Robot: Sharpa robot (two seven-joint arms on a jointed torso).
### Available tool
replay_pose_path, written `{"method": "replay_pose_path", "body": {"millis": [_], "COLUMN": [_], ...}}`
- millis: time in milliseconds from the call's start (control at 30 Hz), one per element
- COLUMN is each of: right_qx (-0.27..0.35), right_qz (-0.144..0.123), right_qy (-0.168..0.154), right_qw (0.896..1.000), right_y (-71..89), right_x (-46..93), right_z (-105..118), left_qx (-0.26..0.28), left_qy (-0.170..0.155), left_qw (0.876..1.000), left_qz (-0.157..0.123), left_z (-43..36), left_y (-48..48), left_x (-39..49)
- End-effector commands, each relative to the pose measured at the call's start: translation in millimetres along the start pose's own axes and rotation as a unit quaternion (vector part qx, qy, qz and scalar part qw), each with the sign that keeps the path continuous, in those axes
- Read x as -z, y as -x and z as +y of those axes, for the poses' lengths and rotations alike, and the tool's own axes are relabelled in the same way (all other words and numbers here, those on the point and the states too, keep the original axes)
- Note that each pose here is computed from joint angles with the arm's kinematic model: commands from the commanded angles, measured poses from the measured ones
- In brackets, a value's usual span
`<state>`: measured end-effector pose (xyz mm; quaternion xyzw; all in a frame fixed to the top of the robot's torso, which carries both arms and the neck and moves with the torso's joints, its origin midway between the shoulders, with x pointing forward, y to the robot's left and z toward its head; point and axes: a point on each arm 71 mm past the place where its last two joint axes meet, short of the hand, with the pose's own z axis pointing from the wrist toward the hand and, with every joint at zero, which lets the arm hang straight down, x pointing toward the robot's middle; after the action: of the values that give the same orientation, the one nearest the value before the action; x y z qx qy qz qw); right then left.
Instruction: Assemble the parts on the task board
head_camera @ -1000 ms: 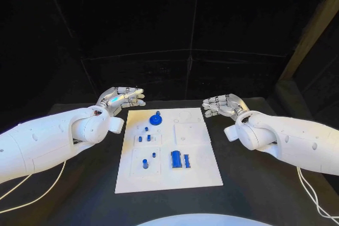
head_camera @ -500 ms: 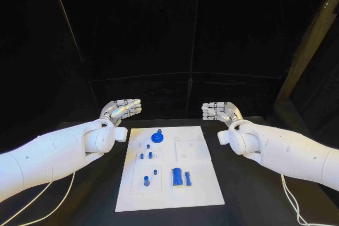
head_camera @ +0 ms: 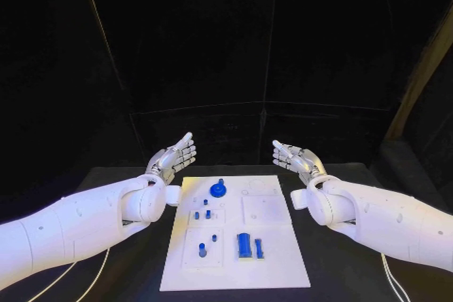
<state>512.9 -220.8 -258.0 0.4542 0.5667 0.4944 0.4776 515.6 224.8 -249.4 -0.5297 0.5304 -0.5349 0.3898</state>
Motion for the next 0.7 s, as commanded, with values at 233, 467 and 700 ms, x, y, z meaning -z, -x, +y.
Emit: {"method": "replay_pose_path", "body": {"millis": [233, 467, 700], "right_qx": [-0.04, -0.052, -0.053], "right_qz": [-0.05, -0.056, -0.056], "right_qy": [0.023, 0.025, 0.025], "right_qw": [0.998, 0.997, 0.997], "right_y": [-23.0, -31.3, -31.6], "right_x": [34.8, 48.5, 49.0], "right_z": [25.5, 33.9, 34.2], "left_qx": [-0.059, -0.068, -0.068], "left_qy": [-0.052, -0.067, -0.067], "left_qw": [0.995, 0.993, 0.993], "left_qz": [-0.054, -0.064, -0.064], "left_z": [-7.9, -12.4, -12.6], "left_y": [-31.3, -42.4, -42.8], "left_x": [35.9, 50.4, 50.9]}}
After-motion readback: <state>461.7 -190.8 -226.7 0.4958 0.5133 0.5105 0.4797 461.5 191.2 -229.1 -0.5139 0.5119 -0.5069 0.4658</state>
